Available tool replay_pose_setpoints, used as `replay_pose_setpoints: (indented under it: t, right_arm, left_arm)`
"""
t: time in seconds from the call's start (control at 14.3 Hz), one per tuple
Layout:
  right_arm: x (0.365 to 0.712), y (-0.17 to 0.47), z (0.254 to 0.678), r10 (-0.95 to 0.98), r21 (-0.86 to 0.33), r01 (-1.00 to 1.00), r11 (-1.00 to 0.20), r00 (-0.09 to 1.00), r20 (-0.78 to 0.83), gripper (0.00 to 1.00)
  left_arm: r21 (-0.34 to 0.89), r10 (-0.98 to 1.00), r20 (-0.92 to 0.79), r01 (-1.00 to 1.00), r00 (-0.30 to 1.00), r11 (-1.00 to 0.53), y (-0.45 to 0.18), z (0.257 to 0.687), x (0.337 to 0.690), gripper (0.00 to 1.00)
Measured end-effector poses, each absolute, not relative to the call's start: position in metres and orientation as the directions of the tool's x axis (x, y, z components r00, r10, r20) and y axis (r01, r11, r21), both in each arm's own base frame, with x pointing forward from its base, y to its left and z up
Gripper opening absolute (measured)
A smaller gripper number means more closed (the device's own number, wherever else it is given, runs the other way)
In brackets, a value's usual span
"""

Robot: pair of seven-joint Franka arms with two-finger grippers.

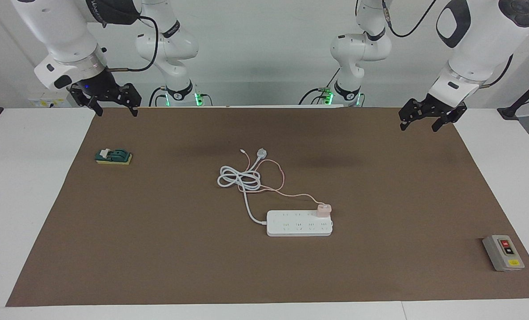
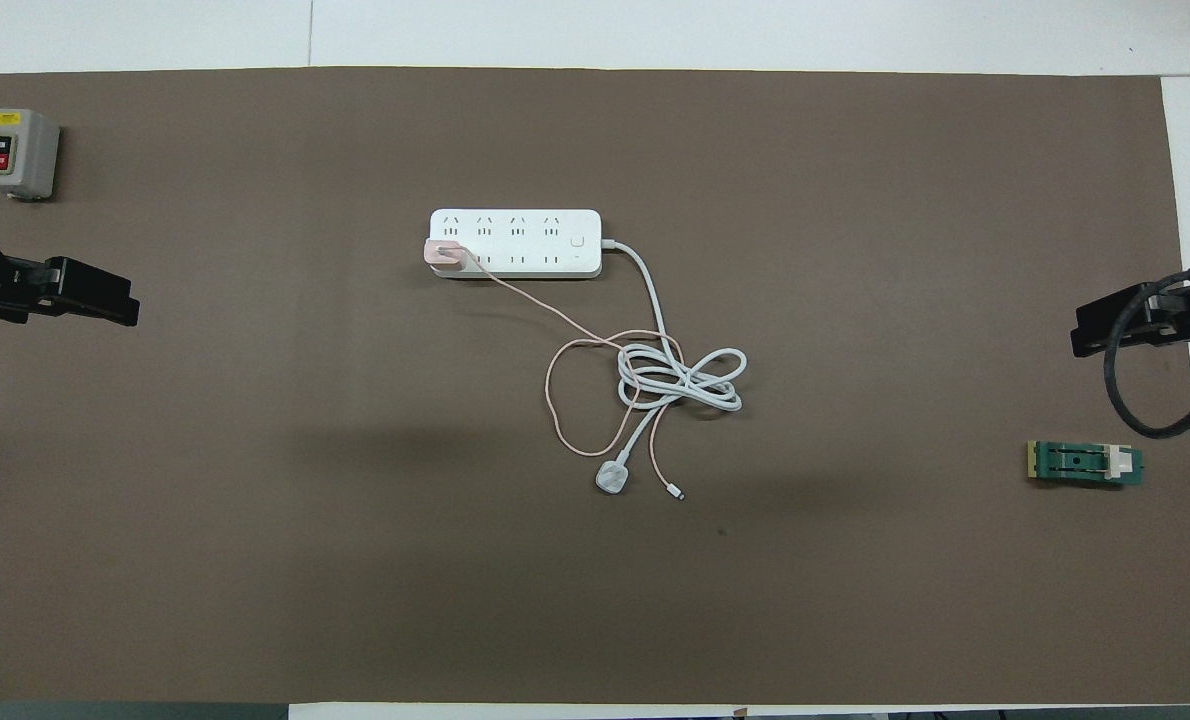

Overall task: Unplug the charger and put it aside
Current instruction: 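Move the left gripper and the right gripper toward the white power strip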

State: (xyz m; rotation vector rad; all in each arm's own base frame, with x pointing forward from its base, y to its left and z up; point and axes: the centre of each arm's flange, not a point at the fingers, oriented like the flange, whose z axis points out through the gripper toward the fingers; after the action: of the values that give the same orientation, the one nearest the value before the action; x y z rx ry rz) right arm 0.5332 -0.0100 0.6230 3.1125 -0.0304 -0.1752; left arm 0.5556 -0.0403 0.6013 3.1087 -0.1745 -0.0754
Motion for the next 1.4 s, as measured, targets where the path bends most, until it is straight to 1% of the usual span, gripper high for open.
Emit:
replay_pose_setpoints:
  t: [0.63, 0.84, 1.05, 1.12, 1.26, 1.4]
  right_arm:
    - [0.533, -0.010, 0.623, -0.021, 0.025, -0.019, -1.000, 0.993, -0.112, 1.00]
    - [0.534, -0.010, 0.623, -0.021, 0.025, -0.019, -1.000, 0.994, -0.109, 1.00]
    - [0.535, -0.009, 0.624, -0.053, 0.028, -0.050, -0.998, 0.994, -0.099, 1.00]
    - [0.535, -0.008, 0.623, -0.101, 0.027, -0.099, -0.995, 0.990, -0.099, 1.00]
    - [0.537, 0.005, 0.618, -0.239, -0.010, -0.242, -0.970, 0.964, -0.113, 1.00]
    - [0.544, 0.026, 0.604, -0.380, -0.048, -0.391, -0.919, 0.912, -0.153, 1.00]
  left_arm:
    - [0.029, -0.087, -0.050, -0.086, 0.995, -0.996, -0.040, 0.599, 0.556, 1.00]
    - [0.023, 0.101, -0.030, 0.101, 0.994, -0.995, -0.049, 0.598, 0.558, 1.00]
    - [0.019, 0.300, -0.026, 0.300, 0.954, -0.954, -0.077, 0.590, 0.559, 1.00]
    - [0.018, 0.370, -0.023, 0.371, 0.929, -0.929, -0.087, 0.584, 0.561, 1.00]
    - [0.020, 0.534, -0.017, 0.534, 0.845, -0.845, -0.110, 0.567, 0.569, 1.00]
    - [0.032, 0.699, -0.009, 0.699, 0.715, -0.715, -0.135, 0.544, 0.583, 1.00]
